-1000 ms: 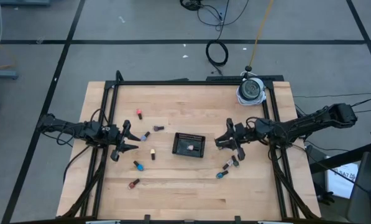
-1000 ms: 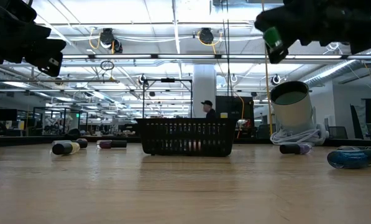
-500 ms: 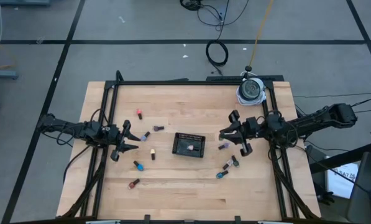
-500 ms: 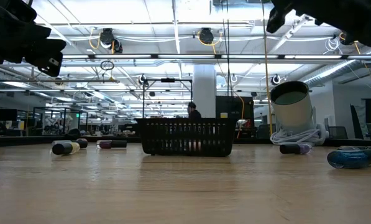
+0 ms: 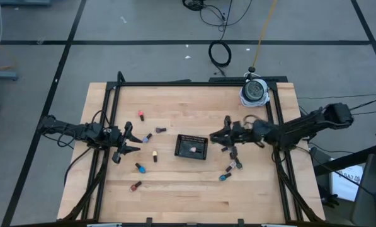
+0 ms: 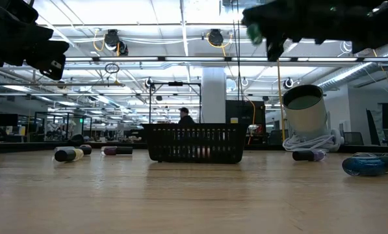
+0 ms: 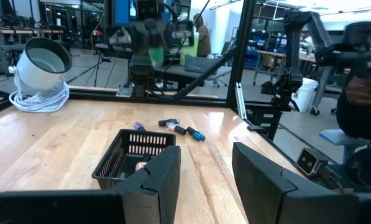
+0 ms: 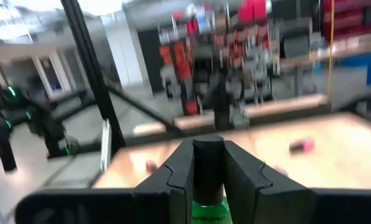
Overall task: Pick & Place Nail Polish
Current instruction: Put the green nail polish into the black bin
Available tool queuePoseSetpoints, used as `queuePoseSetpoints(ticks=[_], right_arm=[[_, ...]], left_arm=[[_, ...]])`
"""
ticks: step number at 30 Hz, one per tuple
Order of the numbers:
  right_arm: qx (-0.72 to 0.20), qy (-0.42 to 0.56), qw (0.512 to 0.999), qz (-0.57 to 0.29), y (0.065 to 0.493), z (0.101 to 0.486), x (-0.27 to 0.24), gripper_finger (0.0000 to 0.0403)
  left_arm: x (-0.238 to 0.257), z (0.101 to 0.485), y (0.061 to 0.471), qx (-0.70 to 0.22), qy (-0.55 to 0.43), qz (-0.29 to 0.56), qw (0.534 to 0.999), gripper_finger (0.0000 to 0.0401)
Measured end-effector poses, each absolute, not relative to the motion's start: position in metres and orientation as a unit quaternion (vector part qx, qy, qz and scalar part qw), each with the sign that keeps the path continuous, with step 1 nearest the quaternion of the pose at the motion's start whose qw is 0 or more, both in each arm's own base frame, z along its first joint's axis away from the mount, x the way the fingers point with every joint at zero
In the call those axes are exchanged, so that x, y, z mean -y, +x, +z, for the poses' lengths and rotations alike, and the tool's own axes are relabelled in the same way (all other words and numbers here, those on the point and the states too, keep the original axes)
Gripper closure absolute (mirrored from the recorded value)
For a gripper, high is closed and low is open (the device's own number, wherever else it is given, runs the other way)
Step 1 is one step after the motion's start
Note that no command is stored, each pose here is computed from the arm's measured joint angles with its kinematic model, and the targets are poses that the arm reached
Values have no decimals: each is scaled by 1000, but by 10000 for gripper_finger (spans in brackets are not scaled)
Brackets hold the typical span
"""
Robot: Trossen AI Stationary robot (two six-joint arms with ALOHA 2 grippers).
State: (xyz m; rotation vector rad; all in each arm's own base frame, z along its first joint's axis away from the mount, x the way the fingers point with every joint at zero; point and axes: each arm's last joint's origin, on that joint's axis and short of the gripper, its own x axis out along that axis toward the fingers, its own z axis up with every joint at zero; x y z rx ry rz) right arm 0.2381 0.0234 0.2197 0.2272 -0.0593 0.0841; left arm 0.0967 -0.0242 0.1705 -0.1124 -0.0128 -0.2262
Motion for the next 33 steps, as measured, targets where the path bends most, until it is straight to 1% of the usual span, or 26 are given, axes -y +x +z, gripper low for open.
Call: queuePoseSetpoints(ticks=[8, 11, 16, 20, 24, 30, 33], right_arm=[[-98, 116, 988, 28, 302, 187, -30, 356], [-132, 114, 984, 37, 327, 180, -33, 356], [-197, 93, 976, 25, 355, 164, -33, 356], [-226, 99, 969, 13, 366, 151, -29, 356], [-246, 111, 963, 2, 367, 140, -24, 356], [-267, 114, 957, -3, 365, 137, -21, 356], [-270, 118, 956, 13, 365, 136, -22, 356]], left_arm=[[24, 170, 97, 6, -56, -113, 992, 256], [24, 170, 97, 7, -56, -113, 992, 256], [24, 170, 97, 6, -56, -113, 992, 256], [24, 171, 97, 6, -56, -113, 992, 256], [24, 170, 97, 6, -56, -113, 992, 256], [24, 170, 97, 6, -56, -113, 992, 256], [24, 171, 97, 7, -56, -113, 992, 256]])
